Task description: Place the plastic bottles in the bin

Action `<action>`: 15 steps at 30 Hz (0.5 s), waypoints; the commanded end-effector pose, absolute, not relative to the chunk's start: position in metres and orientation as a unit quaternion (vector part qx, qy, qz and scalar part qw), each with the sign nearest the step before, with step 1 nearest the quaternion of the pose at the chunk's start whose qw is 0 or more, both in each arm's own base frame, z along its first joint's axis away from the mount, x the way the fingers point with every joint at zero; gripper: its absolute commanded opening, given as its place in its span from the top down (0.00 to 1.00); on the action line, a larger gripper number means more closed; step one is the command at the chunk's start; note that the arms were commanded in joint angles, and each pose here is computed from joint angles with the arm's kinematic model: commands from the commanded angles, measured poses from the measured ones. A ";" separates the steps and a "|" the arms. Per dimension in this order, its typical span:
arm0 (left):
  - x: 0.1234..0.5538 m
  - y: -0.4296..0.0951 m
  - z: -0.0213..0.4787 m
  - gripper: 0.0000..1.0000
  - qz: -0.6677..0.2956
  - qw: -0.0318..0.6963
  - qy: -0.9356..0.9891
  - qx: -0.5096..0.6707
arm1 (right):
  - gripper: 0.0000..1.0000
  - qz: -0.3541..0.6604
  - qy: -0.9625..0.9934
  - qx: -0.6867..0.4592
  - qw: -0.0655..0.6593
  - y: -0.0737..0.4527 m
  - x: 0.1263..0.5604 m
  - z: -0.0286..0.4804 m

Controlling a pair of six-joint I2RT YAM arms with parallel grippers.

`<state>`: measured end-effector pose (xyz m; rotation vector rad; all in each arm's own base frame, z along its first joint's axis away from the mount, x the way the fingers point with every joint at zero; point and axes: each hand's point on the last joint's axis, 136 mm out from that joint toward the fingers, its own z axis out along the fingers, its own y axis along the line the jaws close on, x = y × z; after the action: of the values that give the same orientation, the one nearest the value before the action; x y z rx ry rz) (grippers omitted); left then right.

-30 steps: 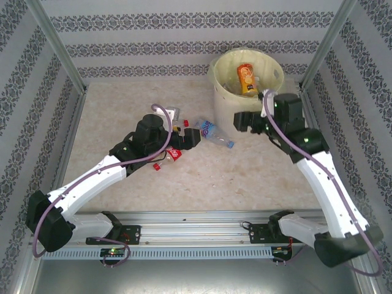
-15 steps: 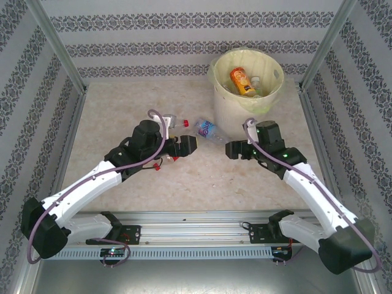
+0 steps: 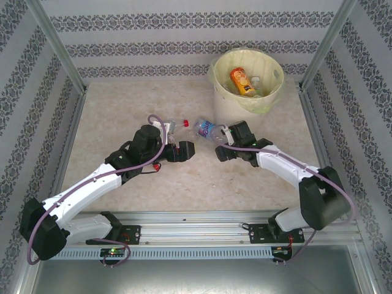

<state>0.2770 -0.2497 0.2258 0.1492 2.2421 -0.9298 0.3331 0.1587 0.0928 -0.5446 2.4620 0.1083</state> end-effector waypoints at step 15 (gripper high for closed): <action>0.273 -0.244 0.226 0.00 -0.359 0.356 0.860 0.068 | 0.14 -0.078 0.911 -0.279 0.294 0.169 0.377 0.076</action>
<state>0.2751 -0.2482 0.2220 0.1584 2.2468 -0.9220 0.3743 0.1719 0.0775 -0.7032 2.4207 -0.1347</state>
